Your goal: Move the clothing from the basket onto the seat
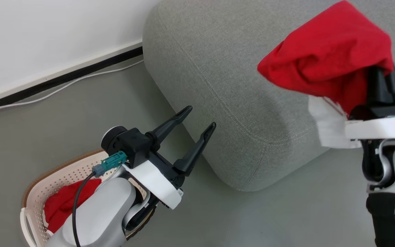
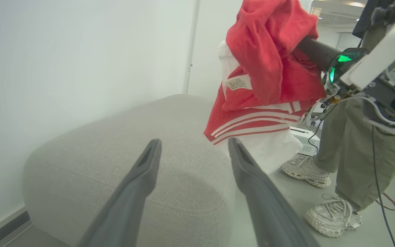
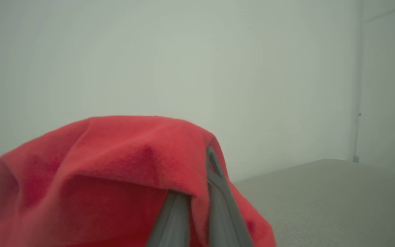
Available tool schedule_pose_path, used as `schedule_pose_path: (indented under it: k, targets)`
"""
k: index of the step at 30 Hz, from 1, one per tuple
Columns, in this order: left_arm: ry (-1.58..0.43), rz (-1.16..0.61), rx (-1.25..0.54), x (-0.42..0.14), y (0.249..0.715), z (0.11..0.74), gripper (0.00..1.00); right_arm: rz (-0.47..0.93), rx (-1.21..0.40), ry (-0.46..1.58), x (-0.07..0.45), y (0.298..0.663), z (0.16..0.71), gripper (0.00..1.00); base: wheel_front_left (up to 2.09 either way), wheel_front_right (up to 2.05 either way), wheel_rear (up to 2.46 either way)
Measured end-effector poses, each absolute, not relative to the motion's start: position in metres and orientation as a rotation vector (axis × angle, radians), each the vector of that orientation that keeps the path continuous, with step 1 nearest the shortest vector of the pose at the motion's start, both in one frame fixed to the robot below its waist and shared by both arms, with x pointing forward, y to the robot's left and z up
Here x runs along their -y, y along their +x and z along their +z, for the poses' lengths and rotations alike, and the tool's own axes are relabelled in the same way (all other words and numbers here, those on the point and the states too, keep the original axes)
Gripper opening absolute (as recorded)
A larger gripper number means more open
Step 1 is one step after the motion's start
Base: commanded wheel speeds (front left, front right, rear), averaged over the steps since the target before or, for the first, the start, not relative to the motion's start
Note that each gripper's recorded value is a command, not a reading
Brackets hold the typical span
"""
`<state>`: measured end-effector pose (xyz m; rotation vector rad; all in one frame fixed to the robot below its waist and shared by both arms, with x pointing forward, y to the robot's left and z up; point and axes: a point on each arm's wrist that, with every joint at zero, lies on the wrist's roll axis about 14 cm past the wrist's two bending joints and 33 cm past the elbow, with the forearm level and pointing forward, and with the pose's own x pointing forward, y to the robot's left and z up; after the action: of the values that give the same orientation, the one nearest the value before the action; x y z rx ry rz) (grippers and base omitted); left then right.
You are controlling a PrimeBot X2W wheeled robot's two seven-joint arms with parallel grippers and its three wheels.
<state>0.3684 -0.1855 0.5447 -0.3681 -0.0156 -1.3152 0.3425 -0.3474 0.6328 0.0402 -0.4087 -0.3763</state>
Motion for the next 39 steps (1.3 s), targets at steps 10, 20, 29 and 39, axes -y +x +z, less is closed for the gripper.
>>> schedule_pose_path:
  k: [10, 20, 29, 39]
  targets:
    - [-0.403, -1.307, -0.042, 0.174, 0.389, 0.509, 1.0, -0.487, 0.439, -0.073, 0.396, 0.382, 0.658, 0.0, 0.0, 0.0, 0.0]
    - [-0.434, -1.281, -0.082, 0.157, 0.418, 0.47, 1.0, -0.531, 0.423, -0.13, 0.425, 0.449, 0.653, 0.0, 0.0, 0.0, 0.0]
    - [-0.438, -1.198, -0.18, 0.128, 0.443, 0.411, 1.0, -0.545, 0.373, -0.229, 0.448, 0.516, 0.639, 0.0, 0.0, 0.0, 0.0]
    - [-0.436, -1.1, -0.278, 0.093, 0.458, 0.356, 1.0, -0.78, 0.333, -0.22, 0.509, 0.535, 0.603, 0.0, 0.0, 0.0, 0.0]
